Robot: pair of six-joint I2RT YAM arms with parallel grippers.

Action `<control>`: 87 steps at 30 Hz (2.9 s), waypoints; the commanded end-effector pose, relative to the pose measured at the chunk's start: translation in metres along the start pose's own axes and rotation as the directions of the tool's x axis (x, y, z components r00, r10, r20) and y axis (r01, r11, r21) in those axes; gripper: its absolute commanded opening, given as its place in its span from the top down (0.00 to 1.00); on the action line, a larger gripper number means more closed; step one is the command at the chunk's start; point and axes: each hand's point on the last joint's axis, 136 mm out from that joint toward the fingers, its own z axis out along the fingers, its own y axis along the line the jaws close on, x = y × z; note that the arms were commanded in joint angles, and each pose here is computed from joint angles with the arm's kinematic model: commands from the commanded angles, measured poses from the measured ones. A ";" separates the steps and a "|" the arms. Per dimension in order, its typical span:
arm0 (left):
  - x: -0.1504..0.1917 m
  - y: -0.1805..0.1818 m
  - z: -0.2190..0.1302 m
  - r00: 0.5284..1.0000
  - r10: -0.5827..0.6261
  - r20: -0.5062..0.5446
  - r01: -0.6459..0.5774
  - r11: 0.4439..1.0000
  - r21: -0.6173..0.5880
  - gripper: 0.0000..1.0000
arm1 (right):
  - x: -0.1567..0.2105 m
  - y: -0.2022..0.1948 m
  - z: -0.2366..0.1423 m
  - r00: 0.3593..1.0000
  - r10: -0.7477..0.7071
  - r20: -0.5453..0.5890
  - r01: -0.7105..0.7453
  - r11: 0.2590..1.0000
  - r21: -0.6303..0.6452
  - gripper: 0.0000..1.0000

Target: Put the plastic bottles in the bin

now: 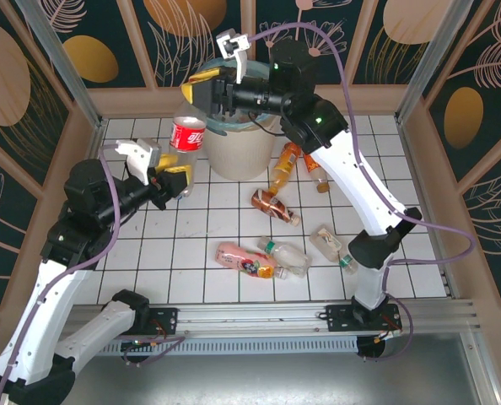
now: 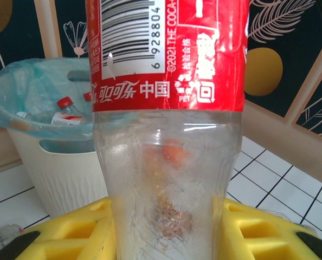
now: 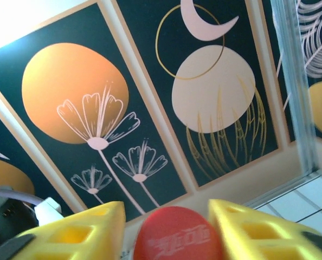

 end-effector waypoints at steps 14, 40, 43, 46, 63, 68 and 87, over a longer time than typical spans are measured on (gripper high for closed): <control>-0.022 0.003 -0.012 0.981 0.071 0.180 -0.063 0.997 -0.050 0.21 | -0.030 -0.002 -0.018 0.994 -0.089 0.071 0.081 0.991 0.108 1.00; 0.056 0.083 -0.006 0.983 -0.040 0.180 0.110 0.910 -0.401 0.02 | -0.077 -0.190 -0.093 0.887 -0.456 -0.066 0.347 0.565 0.749 1.00; 0.072 0.087 0.001 0.988 -0.053 0.145 0.108 0.907 -0.408 0.02 | -0.041 -0.235 -0.093 0.912 -0.373 -0.168 0.363 0.546 0.755 1.00; 0.085 0.090 0.007 0.991 -0.065 0.116 0.108 0.905 -0.412 0.02 | -0.006 -0.264 -0.086 0.919 -0.304 -0.250 0.383 0.545 0.746 1.00; 0.112 0.101 0.012 0.995 -0.074 0.066 0.096 0.887 -0.452 0.02 | 0.132 -0.356 -0.075 0.911 -0.004 -0.412 0.324 0.625 0.710 0.98; 0.114 0.101 0.012 0.995 -0.072 0.063 0.093 0.886 -0.453 0.02 | 0.163 -0.373 -0.078 0.876 0.042 -0.480 0.357 0.612 0.705 0.96; 0.091 0.103 0.005 0.997 -0.041 0.069 0.069 0.872 -0.485 0.02 | 0.035 -0.278 -0.062 0.928 -0.219 -0.300 0.370 0.606 0.704 0.30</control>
